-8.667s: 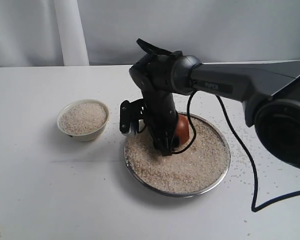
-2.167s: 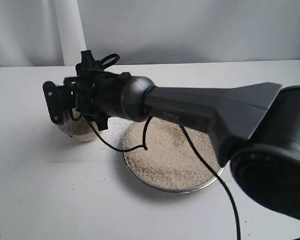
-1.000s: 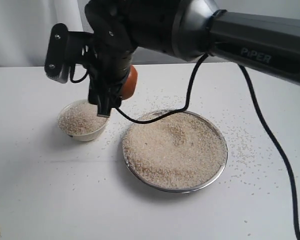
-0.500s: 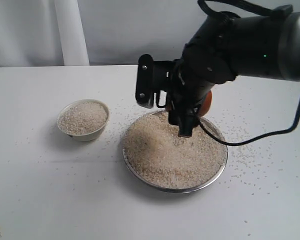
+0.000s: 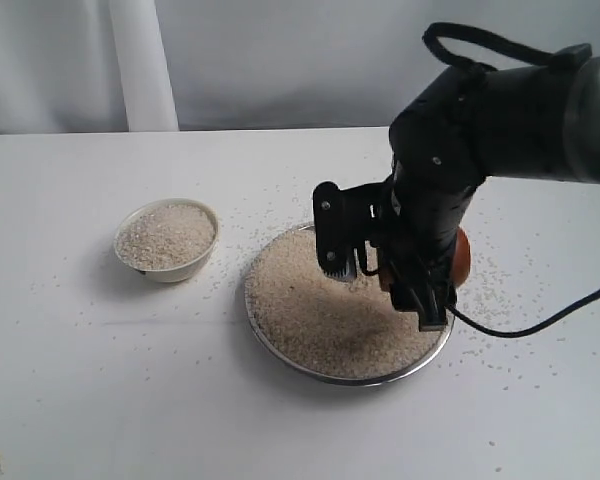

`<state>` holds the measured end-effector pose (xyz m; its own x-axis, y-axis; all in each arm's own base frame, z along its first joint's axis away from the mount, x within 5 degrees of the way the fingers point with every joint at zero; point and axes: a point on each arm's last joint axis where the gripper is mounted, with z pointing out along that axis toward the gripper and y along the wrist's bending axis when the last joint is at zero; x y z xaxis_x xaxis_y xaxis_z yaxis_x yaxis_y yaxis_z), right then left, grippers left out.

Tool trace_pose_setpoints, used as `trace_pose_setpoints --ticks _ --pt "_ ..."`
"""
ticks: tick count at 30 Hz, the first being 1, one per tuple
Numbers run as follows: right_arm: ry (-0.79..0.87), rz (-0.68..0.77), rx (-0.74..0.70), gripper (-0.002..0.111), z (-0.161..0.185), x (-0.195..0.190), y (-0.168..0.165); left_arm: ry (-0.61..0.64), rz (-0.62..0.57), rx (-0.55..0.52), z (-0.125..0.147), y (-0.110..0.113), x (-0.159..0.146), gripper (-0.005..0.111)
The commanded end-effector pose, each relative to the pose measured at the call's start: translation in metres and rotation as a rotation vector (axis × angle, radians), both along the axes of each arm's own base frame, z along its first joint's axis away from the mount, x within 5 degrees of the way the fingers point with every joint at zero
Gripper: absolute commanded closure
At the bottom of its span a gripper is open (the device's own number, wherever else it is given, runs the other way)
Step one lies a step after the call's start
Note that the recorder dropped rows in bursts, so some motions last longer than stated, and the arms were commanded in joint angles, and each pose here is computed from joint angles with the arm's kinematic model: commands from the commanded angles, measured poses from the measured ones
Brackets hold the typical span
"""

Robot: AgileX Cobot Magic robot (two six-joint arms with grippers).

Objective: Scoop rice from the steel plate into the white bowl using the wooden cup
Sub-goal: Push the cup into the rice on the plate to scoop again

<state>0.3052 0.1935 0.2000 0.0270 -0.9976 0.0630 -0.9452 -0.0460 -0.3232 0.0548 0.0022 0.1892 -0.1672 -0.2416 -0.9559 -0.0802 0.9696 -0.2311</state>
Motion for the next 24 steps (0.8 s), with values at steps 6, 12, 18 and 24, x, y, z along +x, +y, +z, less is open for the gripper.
trace_pose_setpoints --ticks 6,12,18,24 --pt "0.085 0.052 -0.147 0.108 -0.042 0.009 -0.002 -0.004 -0.005 -0.007 0.000 0.000 0.000 0.107" --pt "0.114 0.074 -0.160 0.108 -0.057 0.008 0.003 -0.004 -0.005 -0.007 0.000 0.000 0.000 0.107" --pt "0.131 0.102 -0.158 0.108 -0.069 0.007 0.008 -0.004 -0.005 -0.007 0.000 0.000 0.000 0.107" --pt "0.149 0.135 -0.153 0.108 -0.078 0.009 0.022 -0.004 -0.005 -0.007 0.000 0.000 0.000 0.107"
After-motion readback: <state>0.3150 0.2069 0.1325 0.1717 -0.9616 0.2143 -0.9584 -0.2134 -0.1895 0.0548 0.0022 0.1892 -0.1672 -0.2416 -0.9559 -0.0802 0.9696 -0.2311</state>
